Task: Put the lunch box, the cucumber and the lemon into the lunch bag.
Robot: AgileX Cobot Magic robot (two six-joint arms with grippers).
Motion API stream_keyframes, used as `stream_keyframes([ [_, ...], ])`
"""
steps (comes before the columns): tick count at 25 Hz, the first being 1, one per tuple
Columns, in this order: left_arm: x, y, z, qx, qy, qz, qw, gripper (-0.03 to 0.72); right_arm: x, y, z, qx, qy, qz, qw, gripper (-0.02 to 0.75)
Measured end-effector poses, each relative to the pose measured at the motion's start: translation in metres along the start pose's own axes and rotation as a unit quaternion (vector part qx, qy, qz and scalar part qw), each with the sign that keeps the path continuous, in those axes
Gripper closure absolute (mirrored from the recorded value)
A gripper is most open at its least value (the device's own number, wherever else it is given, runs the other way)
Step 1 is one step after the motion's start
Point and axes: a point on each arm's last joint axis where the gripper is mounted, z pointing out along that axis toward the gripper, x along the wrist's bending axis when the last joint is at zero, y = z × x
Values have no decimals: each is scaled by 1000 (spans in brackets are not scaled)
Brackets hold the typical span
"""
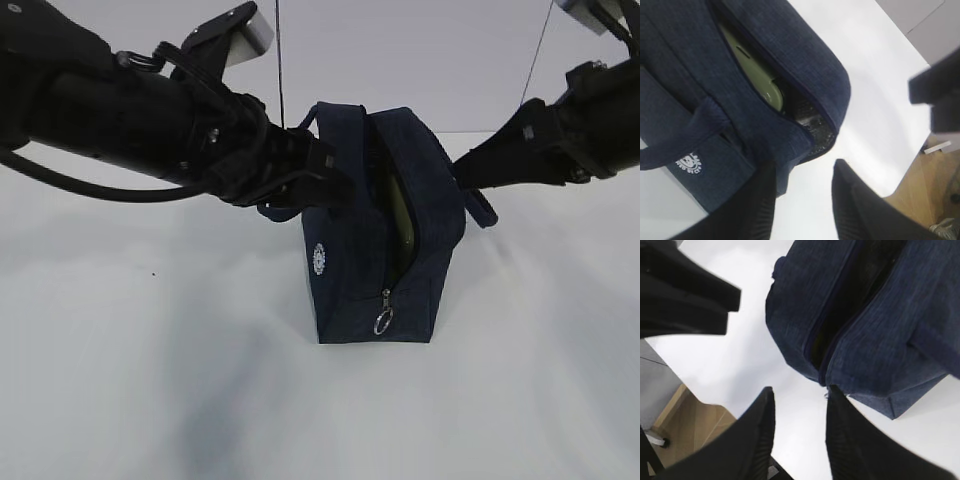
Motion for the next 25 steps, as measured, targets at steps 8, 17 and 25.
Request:
stream_keyframes([
  [8, 8, -8, 15, 16, 6, -19, 1000, 417, 7, -25, 1, -1, 18, 3, 1000, 470],
  [17, 12, -12, 23, 24, 7, -36, 999, 417, 8, -39, 5, 8, 26, 12, 1000, 470],
  [25, 20, -19, 36, 32, 12, -70, 997, 417, 9, -44, 8, 0, 35, 8, 999, 470],
])
